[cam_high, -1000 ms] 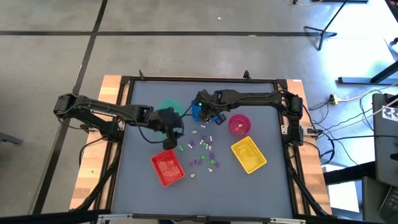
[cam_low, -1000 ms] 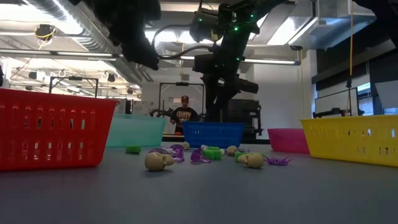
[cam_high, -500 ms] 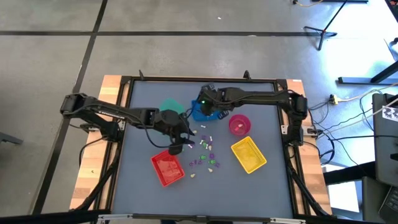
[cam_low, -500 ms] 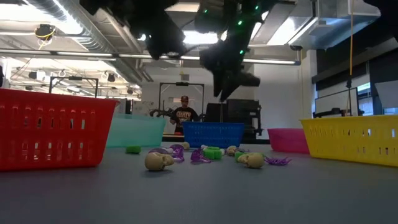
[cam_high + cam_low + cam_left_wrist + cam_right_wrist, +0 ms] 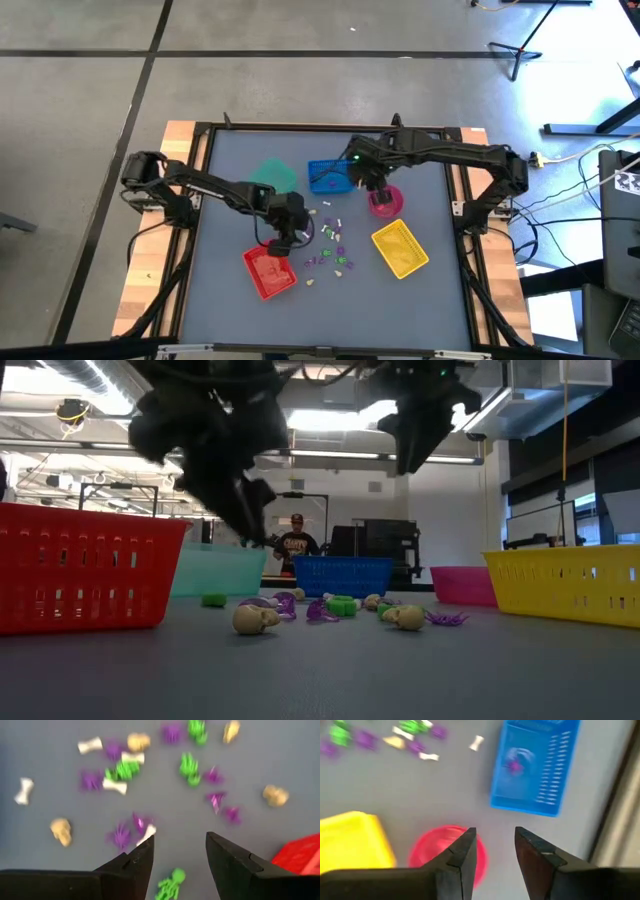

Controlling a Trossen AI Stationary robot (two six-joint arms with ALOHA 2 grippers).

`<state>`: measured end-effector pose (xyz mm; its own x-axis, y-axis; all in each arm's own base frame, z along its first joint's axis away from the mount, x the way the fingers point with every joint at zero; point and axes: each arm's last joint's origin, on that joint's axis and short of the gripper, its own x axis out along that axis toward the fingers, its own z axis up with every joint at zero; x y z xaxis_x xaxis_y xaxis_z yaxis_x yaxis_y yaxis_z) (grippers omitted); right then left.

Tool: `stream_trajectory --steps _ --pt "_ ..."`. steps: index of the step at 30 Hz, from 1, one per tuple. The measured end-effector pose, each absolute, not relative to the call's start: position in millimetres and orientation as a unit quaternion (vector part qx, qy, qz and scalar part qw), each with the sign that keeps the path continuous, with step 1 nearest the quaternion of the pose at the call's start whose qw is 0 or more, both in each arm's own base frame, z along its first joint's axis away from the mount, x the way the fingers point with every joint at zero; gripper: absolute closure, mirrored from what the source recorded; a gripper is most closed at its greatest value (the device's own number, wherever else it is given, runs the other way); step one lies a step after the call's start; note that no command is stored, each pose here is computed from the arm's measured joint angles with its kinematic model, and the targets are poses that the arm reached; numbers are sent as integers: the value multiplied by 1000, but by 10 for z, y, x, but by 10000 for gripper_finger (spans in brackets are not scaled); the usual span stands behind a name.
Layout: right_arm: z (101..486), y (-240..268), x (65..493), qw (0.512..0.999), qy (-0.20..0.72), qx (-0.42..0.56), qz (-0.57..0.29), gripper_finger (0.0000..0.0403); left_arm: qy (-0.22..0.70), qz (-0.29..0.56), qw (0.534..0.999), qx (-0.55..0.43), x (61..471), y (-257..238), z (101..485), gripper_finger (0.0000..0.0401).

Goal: Sort Halloween decoration
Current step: Put the green skeleton toy into the green bin

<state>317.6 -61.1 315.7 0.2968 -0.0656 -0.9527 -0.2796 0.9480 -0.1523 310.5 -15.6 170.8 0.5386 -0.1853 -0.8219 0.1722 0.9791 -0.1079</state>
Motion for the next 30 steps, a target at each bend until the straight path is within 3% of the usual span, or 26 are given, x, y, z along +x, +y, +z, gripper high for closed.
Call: stream_trajectory --steps 6,19,30 --pt "3169 -583 3158 800 583 -111 93 271 522 -101 847 -11 3088 -156 1505 239" --pt "3166 -584 3164 800 582 -113 94 271 571 -87 815 -44 2991 -205 1460 239" --pt "3166 -586 3172 802 579 -114 93 271 572 -68 816 -50 2991 -258 1460 238"
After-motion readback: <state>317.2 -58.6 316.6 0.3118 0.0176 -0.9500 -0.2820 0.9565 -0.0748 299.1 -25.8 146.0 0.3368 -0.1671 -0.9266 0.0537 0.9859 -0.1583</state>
